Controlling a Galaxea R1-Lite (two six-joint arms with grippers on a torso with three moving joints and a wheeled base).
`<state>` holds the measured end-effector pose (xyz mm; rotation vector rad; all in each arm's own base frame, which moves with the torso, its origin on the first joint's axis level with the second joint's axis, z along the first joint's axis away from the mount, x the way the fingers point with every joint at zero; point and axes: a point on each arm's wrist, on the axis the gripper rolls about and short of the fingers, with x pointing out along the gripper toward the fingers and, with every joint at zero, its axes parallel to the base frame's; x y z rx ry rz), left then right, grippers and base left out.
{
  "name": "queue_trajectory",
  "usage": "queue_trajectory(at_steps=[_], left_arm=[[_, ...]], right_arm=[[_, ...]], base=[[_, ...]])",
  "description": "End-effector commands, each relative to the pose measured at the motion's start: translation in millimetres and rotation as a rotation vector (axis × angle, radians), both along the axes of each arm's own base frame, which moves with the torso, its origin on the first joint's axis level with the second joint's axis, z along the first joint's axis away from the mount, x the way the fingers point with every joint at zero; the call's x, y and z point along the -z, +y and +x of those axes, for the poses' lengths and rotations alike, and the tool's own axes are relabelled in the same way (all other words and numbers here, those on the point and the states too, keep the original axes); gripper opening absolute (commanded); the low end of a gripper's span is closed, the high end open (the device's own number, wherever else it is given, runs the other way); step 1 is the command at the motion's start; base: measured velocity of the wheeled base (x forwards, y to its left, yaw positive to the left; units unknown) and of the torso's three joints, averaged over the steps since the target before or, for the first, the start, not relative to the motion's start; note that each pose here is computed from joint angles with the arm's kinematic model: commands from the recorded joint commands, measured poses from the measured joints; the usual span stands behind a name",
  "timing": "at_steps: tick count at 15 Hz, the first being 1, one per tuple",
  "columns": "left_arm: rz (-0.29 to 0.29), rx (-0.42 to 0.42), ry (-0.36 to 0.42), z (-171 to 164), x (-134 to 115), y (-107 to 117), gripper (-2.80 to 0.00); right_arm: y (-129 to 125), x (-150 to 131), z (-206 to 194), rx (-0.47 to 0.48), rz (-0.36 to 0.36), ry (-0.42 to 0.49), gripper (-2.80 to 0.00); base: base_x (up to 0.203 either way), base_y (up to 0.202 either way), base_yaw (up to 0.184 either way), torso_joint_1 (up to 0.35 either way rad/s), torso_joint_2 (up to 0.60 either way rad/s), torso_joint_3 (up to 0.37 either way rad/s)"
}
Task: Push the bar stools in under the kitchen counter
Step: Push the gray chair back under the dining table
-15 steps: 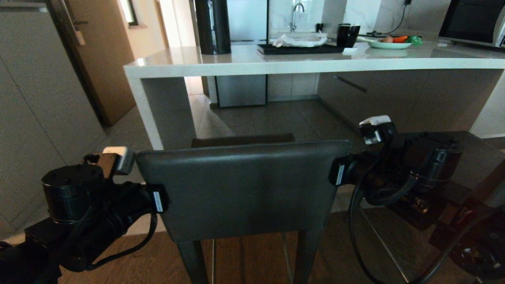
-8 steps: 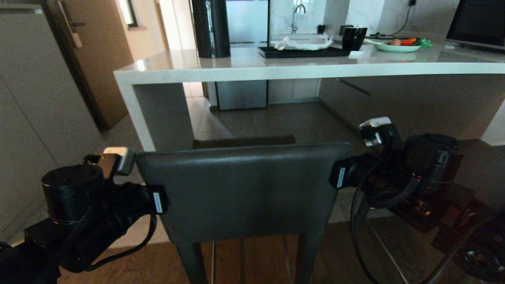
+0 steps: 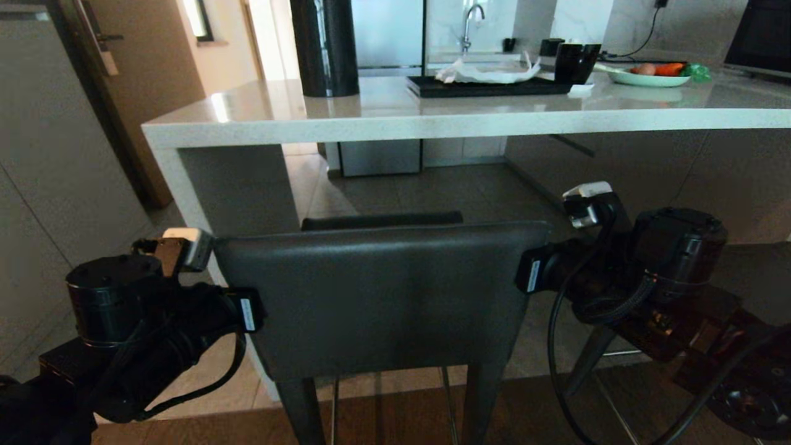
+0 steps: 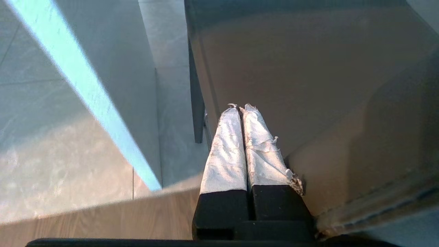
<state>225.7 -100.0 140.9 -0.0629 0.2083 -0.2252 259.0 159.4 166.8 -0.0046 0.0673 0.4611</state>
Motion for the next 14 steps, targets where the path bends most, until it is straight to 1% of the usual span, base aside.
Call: queue_trajectory(at_steps=[1,14], left_arm=[[-0.011,0.000,-0.020,-0.4,-3.5,-0.1,-2.80],[-0.010,0.003,-0.019,-1.3,-3.1,-1.2,-2.80]], right_arm=[[0.6,-1.8,0.4,-0.001,0.005,-0.009,-2.80],[0.9,-1.1,0.9,-0.001,0.005,-0.008,-2.80]], base=[[0.194,0.000,0.005,0.007,0.00,-0.002],[0.190,0.000,0.002,0.003,0.00,0.002]])
